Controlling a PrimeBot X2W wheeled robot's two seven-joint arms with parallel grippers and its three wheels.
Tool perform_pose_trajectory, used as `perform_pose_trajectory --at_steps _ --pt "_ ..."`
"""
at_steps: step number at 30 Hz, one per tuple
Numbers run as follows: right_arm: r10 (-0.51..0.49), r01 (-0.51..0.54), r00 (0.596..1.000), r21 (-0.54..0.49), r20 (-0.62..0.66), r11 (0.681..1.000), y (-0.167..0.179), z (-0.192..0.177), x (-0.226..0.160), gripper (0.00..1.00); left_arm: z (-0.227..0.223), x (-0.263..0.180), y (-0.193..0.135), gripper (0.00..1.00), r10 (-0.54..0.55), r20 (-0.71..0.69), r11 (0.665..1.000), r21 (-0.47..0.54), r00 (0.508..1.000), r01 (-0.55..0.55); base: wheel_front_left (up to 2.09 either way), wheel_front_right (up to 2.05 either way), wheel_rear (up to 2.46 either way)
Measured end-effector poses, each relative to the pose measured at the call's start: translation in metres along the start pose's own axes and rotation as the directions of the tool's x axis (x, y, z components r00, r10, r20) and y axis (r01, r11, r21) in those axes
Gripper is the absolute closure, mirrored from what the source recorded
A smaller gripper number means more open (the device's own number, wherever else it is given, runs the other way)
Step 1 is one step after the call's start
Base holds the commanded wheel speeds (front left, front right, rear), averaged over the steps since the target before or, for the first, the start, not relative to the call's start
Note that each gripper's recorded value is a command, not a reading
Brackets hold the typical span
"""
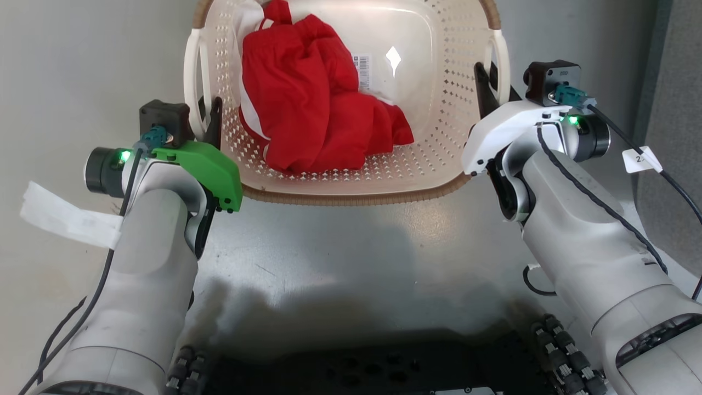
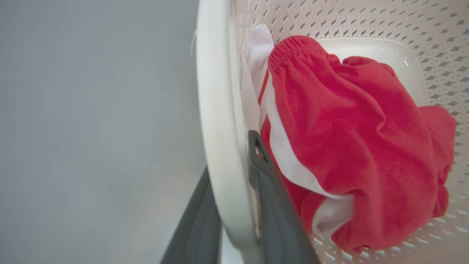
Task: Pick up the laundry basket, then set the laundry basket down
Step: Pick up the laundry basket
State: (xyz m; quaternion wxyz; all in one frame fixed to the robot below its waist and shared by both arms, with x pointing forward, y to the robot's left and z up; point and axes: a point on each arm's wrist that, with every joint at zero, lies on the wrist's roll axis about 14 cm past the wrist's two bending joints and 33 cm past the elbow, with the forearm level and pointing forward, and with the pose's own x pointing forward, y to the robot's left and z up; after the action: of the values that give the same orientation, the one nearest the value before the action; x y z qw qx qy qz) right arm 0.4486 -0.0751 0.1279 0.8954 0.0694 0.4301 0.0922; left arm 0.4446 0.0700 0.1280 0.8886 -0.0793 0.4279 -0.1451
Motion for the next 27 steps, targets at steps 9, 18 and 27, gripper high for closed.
perform_pose_trajectory --at_steps 9,18,27 --pt "-0.003 0.003 1.0 0.006 0.021 1.0 0.002 0.016 -0.011 1.0 0.014 -0.01 -0.003 1.0 0.009 0.019 1.0 -0.013 1.0 -0.009 0.0 0.0 0.0" --pt "-0.008 0.008 0.999 -0.01 0.044 1.0 0.007 0.034 -0.031 1.0 0.034 -0.029 -0.011 1.0 0.014 0.052 1.0 -0.01 0.999 -0.013 0.0 0.0 0.0" --pt "-0.001 0.001 1.0 -0.005 0.015 1.0 0.017 0.037 -0.061 1.0 0.033 -0.063 -0.017 1.0 0.036 0.041 0.998 -0.044 0.998 -0.034 0.0 0.0 0.0"
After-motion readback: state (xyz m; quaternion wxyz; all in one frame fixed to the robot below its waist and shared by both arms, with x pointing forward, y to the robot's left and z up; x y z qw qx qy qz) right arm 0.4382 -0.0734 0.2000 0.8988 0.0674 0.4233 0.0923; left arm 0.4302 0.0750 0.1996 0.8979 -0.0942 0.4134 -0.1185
